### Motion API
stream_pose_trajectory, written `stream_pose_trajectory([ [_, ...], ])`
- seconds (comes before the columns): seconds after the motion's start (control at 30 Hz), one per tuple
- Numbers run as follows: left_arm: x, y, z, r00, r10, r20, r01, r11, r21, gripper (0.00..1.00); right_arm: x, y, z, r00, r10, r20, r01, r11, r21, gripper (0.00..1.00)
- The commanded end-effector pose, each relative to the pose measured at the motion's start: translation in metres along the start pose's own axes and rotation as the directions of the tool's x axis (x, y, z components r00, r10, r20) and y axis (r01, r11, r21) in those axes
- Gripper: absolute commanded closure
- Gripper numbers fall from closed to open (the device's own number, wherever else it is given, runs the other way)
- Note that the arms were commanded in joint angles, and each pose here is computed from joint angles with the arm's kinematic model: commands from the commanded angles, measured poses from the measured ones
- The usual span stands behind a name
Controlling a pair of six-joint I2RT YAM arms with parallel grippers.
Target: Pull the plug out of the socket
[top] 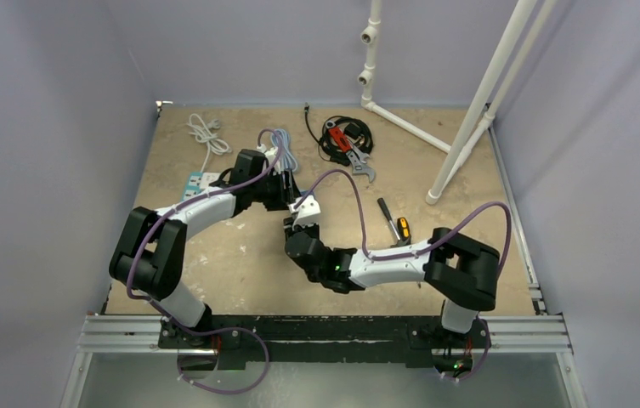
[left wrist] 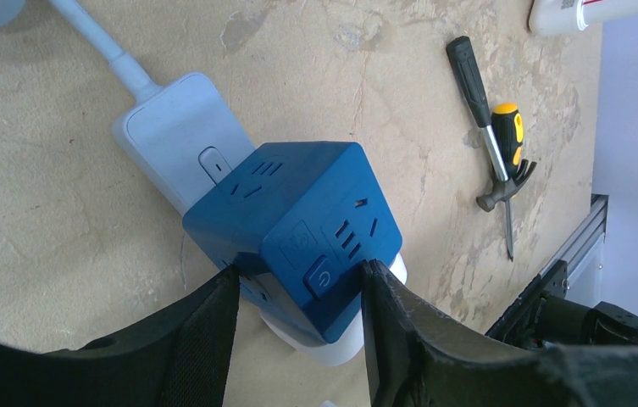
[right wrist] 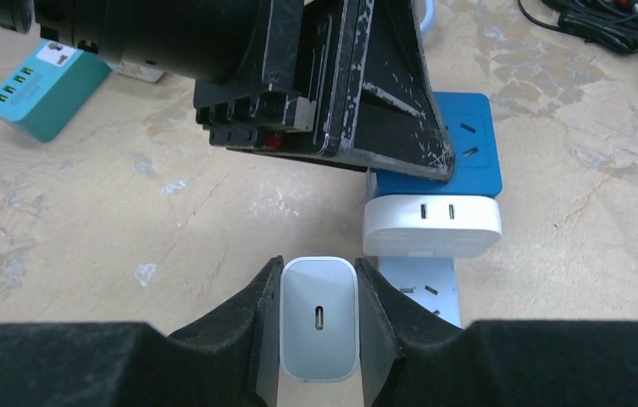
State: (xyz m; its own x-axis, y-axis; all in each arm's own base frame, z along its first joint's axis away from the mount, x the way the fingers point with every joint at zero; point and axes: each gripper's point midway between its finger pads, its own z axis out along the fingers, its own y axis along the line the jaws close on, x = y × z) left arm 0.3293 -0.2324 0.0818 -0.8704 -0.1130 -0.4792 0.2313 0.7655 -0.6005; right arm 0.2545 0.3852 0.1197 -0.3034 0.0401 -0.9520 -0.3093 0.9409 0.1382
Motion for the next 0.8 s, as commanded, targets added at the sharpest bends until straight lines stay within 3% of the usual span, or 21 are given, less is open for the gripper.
stream_pose_trajectory([
  [0.0, 0.06, 0.063, 0.006, 0.984, 0.011, -0.175, -0.052, 0.971, -0.231, 0.57, -0.025, 0.009, -0.003, 0.997, 0.045, 0.054, -0.042, 0.997, -0.059, 1.0],
  [0.07, 0.05, 0.055, 0.004, 0.988, 0.035, -0.151, -0.066, 0.976, -0.206, 0.54, -0.033, 0.018, -0.01, 0.996, 0.061, 0.066, -0.052, 0.99, -0.133, 1.0],
  [0.23, 0.005, 0.012, -0.018, 0.987, 0.162, -0.004, -0.161, 0.982, -0.095, 0.21, -0.069, 0.026, -0.033, 0.984, 0.127, 0.128, -0.09, 0.96, -0.266, 1.0],
  [0.33, -0.024, -0.017, -0.046, 0.96, 0.253, 0.124, -0.249, 0.967, -0.048, 0.12, -0.088, 0.027, -0.046, 0.973, 0.161, 0.164, -0.1, 0.939, -0.329, 1.0],
  [0.5, -0.072, -0.019, -0.105, 0.909, 0.245, 0.337, -0.234, 0.969, -0.073, 0.06, -0.109, 0.035, -0.05, 0.965, 0.184, 0.187, -0.099, 0.914, -0.393, 1.0],
  [0.67, -0.109, 0.044, -0.162, 0.865, 0.145, 0.48, -0.016, 0.965, -0.263, 0.06, -0.117, 0.057, -0.03, 0.969, 0.178, 0.17, -0.084, 0.888, -0.451, 1.0],
  [0.77, -0.12, 0.059, -0.197, 0.816, 0.169, 0.552, 0.029, 0.943, -0.332, 0.06, -0.115, 0.069, -0.001, 0.979, 0.151, 0.136, -0.071, 0.881, -0.468, 1.0],
])
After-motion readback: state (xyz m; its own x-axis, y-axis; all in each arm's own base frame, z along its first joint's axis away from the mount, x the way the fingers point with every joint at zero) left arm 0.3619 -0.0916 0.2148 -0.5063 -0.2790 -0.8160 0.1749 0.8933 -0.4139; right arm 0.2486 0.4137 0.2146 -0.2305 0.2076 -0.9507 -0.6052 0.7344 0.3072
